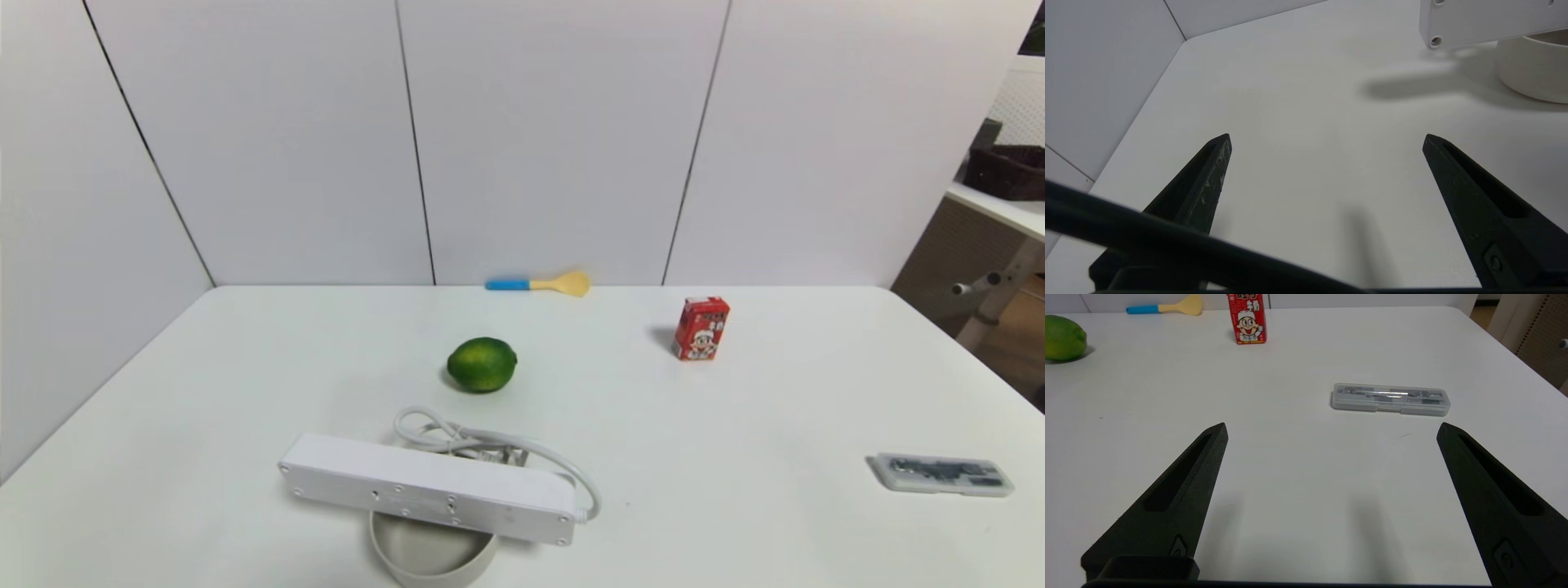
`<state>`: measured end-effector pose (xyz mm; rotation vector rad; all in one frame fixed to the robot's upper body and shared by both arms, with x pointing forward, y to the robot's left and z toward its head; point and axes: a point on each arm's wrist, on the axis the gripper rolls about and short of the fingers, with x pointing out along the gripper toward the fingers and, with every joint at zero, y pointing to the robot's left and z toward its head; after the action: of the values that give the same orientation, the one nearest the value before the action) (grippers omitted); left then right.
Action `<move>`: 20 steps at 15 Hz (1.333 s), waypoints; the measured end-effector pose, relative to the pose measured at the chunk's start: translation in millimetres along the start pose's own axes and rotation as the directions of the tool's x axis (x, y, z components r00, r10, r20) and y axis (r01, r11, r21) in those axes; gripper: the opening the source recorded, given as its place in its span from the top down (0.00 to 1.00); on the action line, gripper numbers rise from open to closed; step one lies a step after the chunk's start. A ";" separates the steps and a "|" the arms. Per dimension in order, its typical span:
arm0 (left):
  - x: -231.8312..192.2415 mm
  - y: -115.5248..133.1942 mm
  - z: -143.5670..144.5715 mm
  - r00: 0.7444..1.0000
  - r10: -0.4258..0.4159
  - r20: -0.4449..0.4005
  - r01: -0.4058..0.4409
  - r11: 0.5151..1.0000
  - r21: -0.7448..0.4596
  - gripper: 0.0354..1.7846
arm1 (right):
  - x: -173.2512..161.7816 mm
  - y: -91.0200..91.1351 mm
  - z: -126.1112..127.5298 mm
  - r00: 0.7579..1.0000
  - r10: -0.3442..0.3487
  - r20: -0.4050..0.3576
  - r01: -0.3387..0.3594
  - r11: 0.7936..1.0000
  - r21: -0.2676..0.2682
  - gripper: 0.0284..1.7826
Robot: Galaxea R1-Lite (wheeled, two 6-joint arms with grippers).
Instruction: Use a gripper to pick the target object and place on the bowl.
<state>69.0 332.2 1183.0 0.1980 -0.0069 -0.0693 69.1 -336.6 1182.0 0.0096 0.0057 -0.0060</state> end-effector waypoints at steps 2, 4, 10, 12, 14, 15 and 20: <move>0.0 0.0 -0.7 1.000 0.005 -0.004 -0.005 1.000 -0.028 0.06 | 0.0 0.0 0.0 1.000 0.000 0.000 0.000 1.000 0.000 0.01; 0.0 0.2 -1.1 1.000 0.017 -0.009 -0.018 0.997 -0.071 0.06 | 0.0 0.0 0.0 1.000 0.001 0.000 -0.001 1.000 0.001 0.01; -0.1 1.2 -1.1 0.998 0.063 -0.015 -0.065 0.979 -0.191 0.06 | 0.0 0.0 0.0 1.000 0.000 0.000 0.000 1.000 0.000 0.01; -0.1 1.3 -1.1 0.998 0.063 -0.015 -0.065 0.979 -0.191 0.06 | 0.0 0.1 0.2 1.000 0.002 0.001 -0.002 1.000 -0.006 0.01; -0.1 1.3 -1.1 0.998 0.063 -0.016 -0.065 0.979 -0.191 0.06 | 0.0 0.0 0.2 1.000 0.002 0.002 -0.002 1.000 -0.004 0.01; -0.1 1.3 -1.1 0.998 0.063 -0.015 -0.064 0.979 -0.191 0.06 | 0.0 0.0 0.3 1.000 0.002 0.003 -0.002 1.000 -0.001 0.01; -0.1 1.3 -1.1 0.998 0.063 -0.015 -0.065 0.979 -0.191 0.06 | 0.0 0.0 -0.1 1.000 0.000 0.000 0.000 1.000 -0.002 0.01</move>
<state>69.1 333.6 1182.1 0.0051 0.0023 -0.0047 69.1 -336.6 1181.9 0.0072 0.0057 -0.0064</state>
